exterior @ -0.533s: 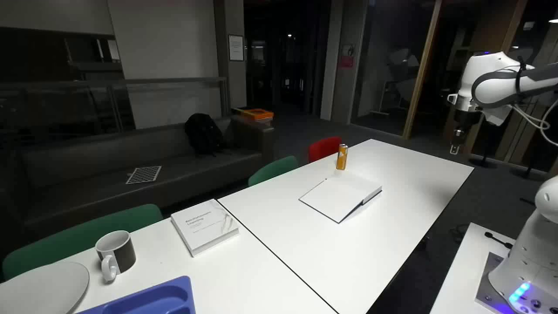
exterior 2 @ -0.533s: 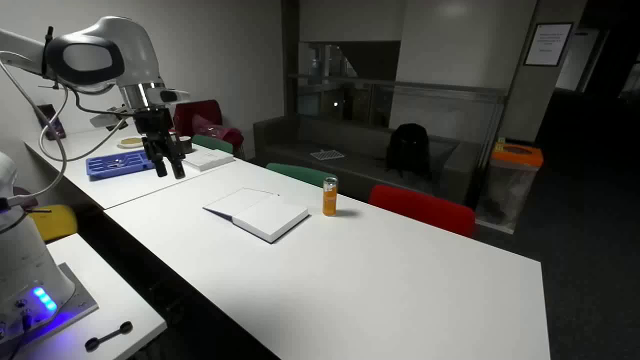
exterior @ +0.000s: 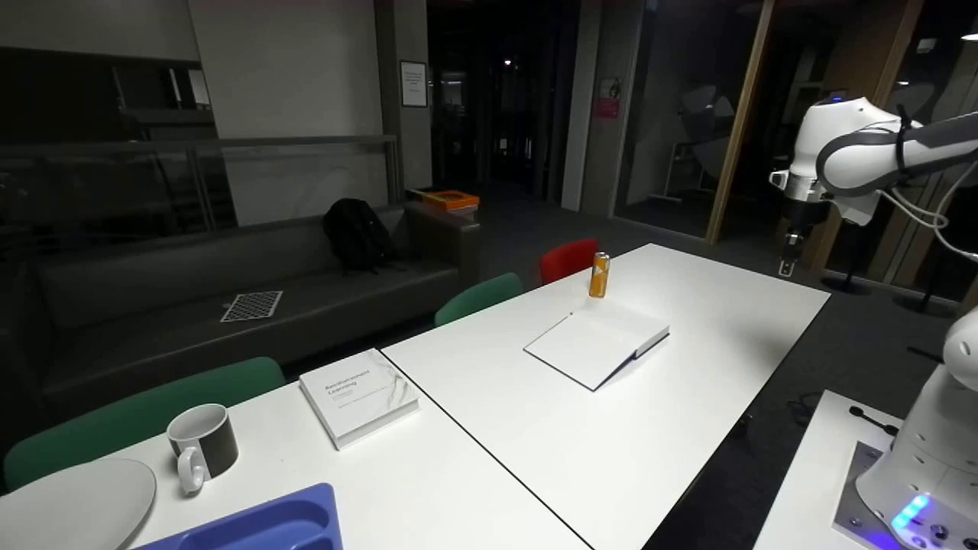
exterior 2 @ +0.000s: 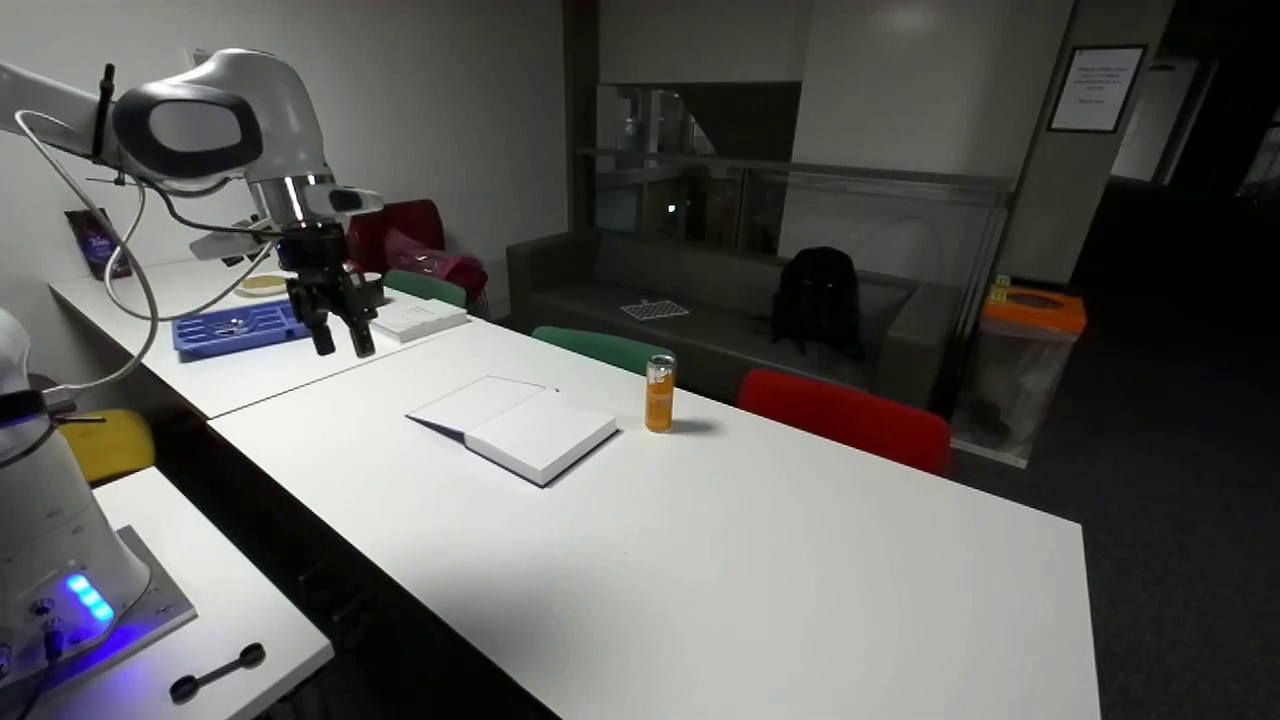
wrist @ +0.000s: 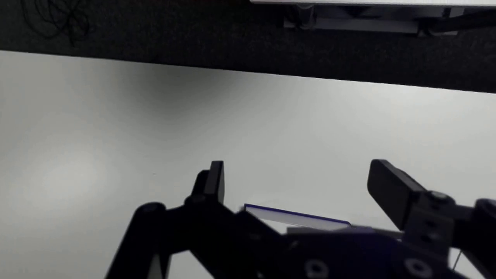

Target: Close the blue book

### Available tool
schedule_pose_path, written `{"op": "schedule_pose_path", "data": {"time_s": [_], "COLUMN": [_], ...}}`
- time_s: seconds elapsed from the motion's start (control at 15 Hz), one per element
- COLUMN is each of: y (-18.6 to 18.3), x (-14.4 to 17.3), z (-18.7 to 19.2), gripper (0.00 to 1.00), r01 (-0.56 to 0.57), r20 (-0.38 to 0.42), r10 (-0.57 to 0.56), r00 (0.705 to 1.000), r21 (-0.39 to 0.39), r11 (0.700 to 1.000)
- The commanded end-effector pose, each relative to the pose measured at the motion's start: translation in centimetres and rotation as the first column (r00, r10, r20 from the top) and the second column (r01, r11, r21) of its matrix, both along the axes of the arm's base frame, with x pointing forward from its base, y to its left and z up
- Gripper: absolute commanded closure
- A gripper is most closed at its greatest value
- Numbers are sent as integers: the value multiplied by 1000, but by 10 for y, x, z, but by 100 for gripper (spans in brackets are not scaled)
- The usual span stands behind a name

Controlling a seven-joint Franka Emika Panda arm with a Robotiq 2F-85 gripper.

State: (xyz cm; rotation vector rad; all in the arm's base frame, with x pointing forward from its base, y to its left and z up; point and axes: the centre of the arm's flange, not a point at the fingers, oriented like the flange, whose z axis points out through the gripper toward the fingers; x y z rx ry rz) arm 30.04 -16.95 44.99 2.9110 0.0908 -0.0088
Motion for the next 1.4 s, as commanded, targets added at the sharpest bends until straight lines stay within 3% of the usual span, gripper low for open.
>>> {"op": "schedule_pose_path", "data": {"time_s": [0.0,0.2,0.4,0.6,0.87,0.93,1.0,1.13,1.2,1.33], "y": [40,83,125,161,185,183,187,188,188,188], "x": [28,43,54,63,69,58,59,60,60,60], "z": [-28,-50,-67,-82,-91,-91,-93,-95,-95,-97], "gripper": [0,0,0,0,0,0,0,0,0,0], "r01": [-145,-319,-465,-596,-734,-679,-702,-718,-720,-696], "r20": [6,-6,-17,-37,-64,-69,-72,-76,-75,-66], "r10": [145,319,466,600,749,688,713,731,733,708], "r00": [989,948,885,799,660,722,697,678,676,703], "r21": [7,18,41,72,159,120,136,145,145,139], "r11": [989,948,884,799,660,724,699,681,679,704]}}
